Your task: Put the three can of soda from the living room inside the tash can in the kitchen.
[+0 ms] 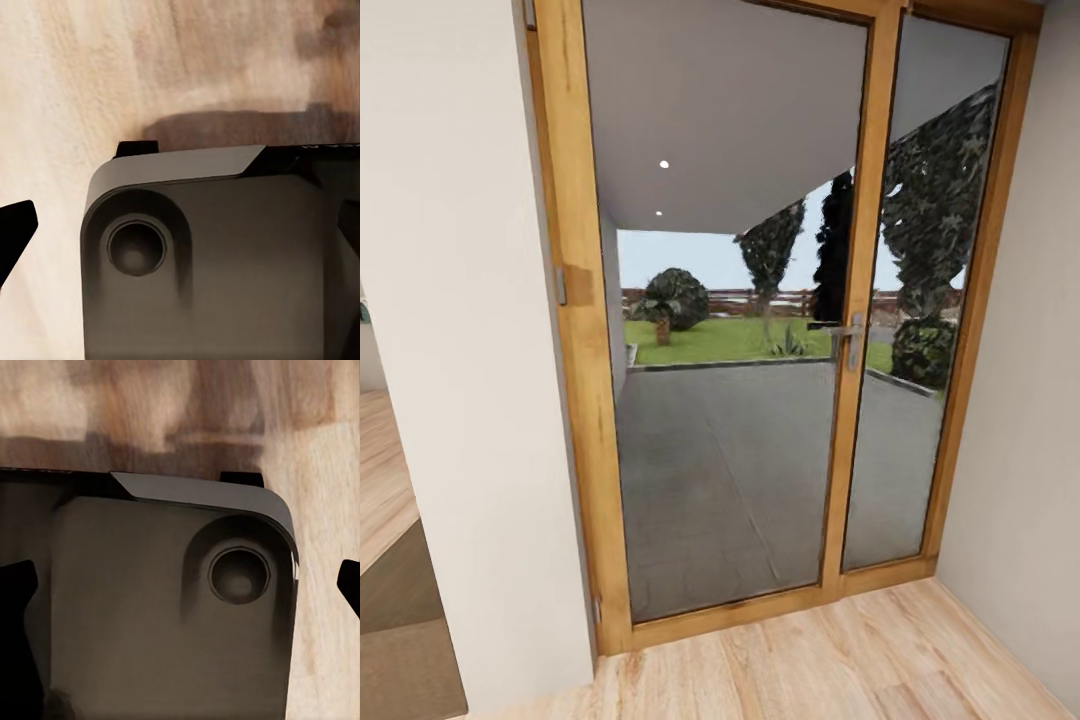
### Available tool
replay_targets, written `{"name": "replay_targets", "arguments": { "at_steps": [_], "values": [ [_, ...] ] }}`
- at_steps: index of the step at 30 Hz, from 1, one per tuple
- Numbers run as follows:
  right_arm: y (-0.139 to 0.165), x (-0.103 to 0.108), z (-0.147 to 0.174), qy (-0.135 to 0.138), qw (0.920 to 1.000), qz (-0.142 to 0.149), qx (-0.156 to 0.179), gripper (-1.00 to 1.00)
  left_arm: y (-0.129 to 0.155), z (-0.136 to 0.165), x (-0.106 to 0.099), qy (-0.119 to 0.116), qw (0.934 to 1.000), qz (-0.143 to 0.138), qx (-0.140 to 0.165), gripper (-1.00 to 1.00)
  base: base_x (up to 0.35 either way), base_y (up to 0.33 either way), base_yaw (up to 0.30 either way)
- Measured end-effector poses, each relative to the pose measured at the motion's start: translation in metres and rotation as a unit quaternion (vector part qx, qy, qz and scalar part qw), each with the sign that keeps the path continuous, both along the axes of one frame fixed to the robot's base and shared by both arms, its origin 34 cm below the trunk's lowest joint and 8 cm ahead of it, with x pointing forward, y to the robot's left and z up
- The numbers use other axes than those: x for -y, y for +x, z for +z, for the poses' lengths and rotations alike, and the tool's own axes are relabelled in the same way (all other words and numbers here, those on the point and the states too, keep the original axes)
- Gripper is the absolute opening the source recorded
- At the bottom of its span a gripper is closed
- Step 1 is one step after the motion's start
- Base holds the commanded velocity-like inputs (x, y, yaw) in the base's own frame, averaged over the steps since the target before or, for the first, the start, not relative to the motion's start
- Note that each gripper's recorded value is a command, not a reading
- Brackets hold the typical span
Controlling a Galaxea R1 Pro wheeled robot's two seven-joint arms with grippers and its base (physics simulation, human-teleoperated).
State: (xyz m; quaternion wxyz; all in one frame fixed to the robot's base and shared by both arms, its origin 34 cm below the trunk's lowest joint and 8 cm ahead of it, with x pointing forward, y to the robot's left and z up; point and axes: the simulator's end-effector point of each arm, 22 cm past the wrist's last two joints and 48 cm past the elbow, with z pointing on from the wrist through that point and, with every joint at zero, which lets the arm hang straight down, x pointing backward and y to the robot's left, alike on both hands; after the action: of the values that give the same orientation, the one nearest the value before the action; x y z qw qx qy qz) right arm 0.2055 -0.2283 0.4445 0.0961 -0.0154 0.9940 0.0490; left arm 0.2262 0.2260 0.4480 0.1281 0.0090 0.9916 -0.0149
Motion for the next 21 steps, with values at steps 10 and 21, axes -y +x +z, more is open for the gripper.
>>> {"name": "replay_targets", "arguments": {
  "at_steps": [10,21],
  "values": [
    [-0.0006,-0.0007,-0.0001,0.0,1.0,0.0,-0.001,1.0,0.0,0.0,0.0,0.0,1.0,0.0,0.0,1.0,0.082,-0.052,0.0],
    [-0.0009,-0.0012,-0.0001,0.0,1.0,0.001,-0.001,1.0,0.0001,0.0,0.0006,-0.001,1.0,0.0,0.0,1.0,0.025,-0.026,0.0]
  ]
}}
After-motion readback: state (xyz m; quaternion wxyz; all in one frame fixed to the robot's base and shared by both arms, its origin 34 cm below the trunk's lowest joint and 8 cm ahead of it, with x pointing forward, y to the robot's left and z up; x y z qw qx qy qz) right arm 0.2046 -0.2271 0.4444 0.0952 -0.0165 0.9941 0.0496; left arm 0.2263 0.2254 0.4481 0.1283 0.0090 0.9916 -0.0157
